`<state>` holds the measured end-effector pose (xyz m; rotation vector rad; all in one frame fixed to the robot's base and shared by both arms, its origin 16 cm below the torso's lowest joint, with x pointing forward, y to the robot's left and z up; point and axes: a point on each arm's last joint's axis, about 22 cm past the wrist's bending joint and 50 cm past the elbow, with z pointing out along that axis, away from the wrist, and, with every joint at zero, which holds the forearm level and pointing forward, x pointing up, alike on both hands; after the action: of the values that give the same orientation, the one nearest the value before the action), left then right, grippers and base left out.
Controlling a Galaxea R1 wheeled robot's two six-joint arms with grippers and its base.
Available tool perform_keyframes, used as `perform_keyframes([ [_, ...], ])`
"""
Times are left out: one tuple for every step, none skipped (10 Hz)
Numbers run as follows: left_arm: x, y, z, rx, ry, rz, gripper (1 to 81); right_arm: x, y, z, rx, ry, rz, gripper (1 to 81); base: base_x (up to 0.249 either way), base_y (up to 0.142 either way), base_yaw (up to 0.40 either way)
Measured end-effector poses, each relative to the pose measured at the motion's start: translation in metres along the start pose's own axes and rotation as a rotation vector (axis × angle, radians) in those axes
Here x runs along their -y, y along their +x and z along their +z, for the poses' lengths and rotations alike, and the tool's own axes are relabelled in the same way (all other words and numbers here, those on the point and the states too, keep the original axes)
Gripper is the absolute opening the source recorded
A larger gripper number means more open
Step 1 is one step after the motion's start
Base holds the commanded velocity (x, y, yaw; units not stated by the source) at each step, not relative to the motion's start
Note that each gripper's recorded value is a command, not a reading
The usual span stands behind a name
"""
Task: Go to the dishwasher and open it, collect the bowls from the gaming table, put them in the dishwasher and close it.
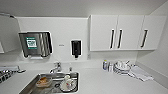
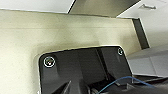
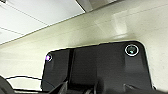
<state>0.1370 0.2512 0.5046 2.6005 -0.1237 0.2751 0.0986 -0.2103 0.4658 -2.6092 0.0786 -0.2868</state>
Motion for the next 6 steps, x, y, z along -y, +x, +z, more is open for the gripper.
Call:
perform_keyframes([
  [0.001, 0.010, -0.007, -0.017, -0.012, 0.007, 81.1, 0.001, 0.009, -0.002, -0.011, 0.014, -0.006, 81.1, 0.000, 0.000, 0.000],
  [0.002, 0.021, -0.016, -0.038, -0.023, 0.014, 81.1, -0.004, 0.018, -0.005, -0.022, 0.018, -0.011, 81.1, 0.000, 0.000, 0.000],
  [0.003, 0.035, -0.027, -0.062, -0.036, 0.024, 81.1, -0.012, 0.028, -0.007, -0.034, 0.013, -0.018, 81.1, 0.000, 0.000, 0.000],
  [0.006, 0.050, -0.040, -0.092, -0.043, 0.034, 81.1, -0.019, 0.037, -0.009, -0.046, 0.009, -0.020, 81.1, 0.000, 0.000, 0.000],
  [0.008, 0.060, -0.053, -0.113, -0.051, 0.042, 81.1, -0.020, 0.046, -0.009, -0.057, 0.017, -0.023, 81.1, 0.000, 0.000, 0.000],
  [0.008, 0.070, -0.064, -0.132, -0.061, 0.052, 81.1, -0.021, 0.055, -0.008, -0.069, 0.024, -0.023, 81.1, 0.000, 0.000, 0.000],
])
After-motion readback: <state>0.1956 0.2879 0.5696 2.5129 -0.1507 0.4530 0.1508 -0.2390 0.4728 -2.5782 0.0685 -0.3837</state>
